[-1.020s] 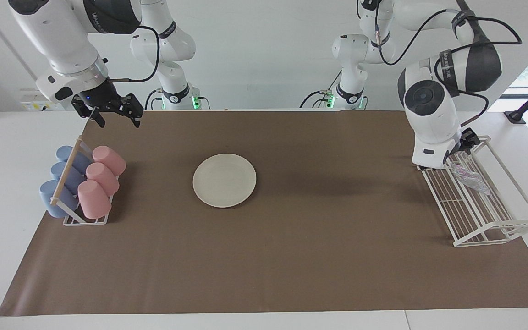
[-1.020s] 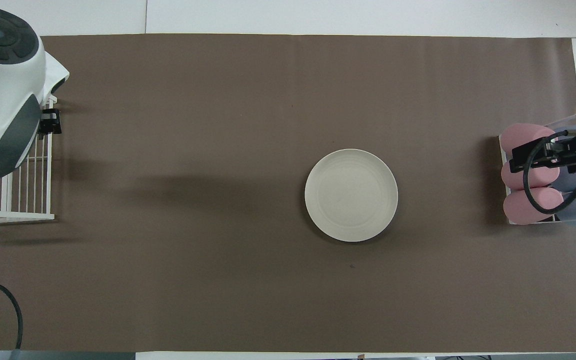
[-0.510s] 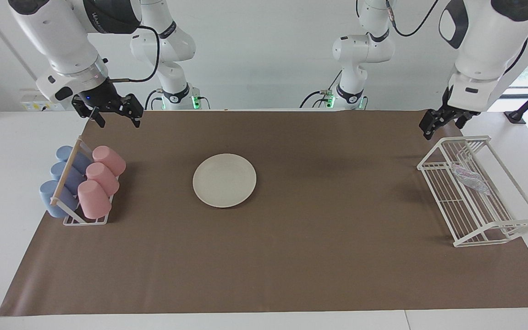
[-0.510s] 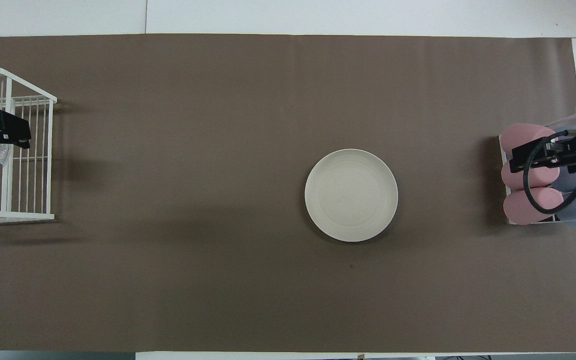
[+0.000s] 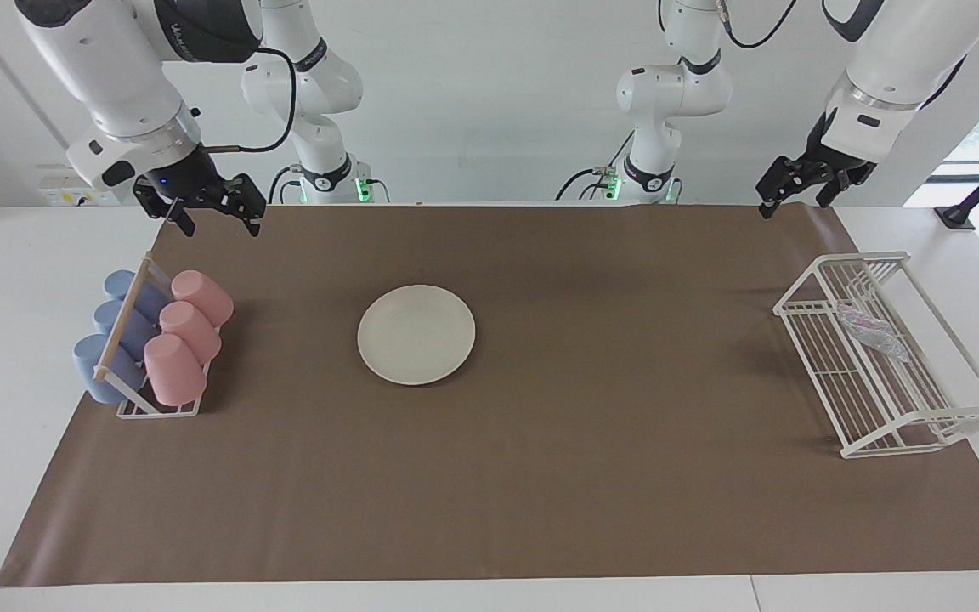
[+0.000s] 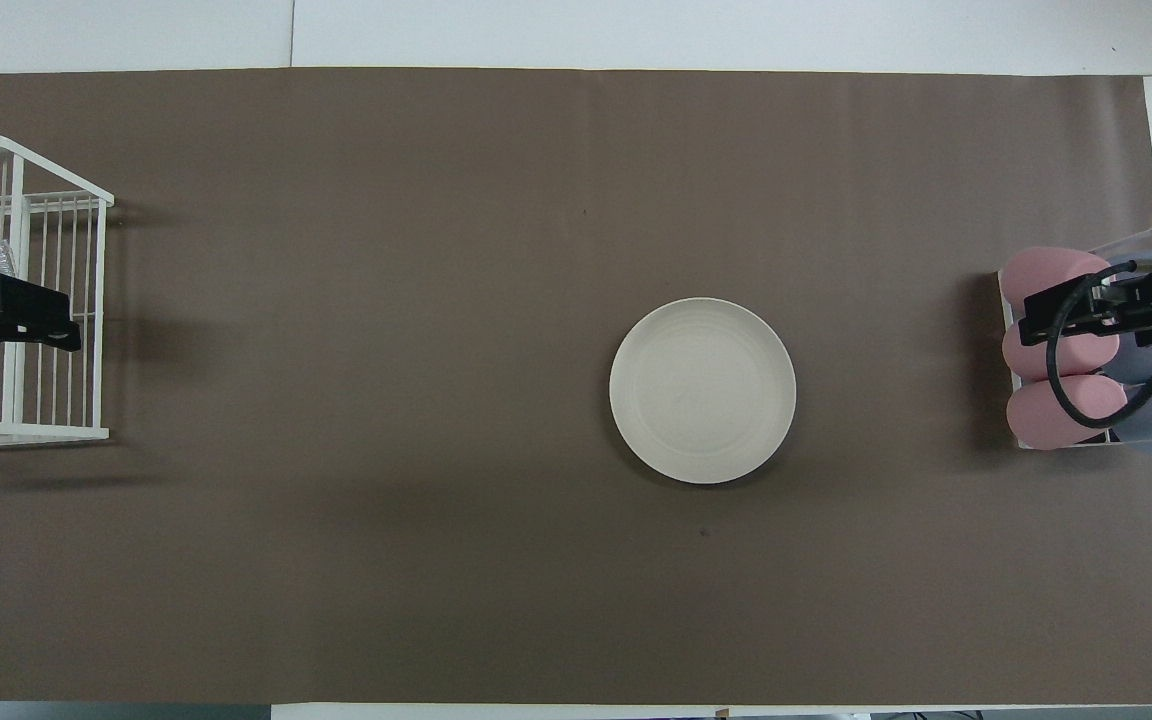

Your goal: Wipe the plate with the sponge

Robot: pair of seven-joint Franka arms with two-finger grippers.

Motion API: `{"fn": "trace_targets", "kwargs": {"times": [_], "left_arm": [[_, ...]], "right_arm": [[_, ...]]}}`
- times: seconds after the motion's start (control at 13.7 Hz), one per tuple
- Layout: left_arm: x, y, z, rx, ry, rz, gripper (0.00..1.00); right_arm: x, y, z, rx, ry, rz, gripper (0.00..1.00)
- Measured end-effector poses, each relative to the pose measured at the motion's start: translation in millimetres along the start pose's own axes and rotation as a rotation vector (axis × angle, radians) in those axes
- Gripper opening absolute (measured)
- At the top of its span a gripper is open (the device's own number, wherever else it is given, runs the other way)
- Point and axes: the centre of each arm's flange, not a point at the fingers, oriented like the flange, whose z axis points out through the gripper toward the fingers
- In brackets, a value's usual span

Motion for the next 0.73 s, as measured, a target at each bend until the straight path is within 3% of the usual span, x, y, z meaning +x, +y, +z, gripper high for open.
{"fn": "trace_targets", "kwargs": {"times": [0.29,0.73], "left_arm": [[4,3,20,-0.025,-0.018,-0.001,1.00],[2,3,17,-0.027,-0.029,0.003,1.00]], "right_arm": [[0,0,0,0.000,0.000,0.000,1.00],[0,0,0,0.000,0.000,0.000,1.00]]}}
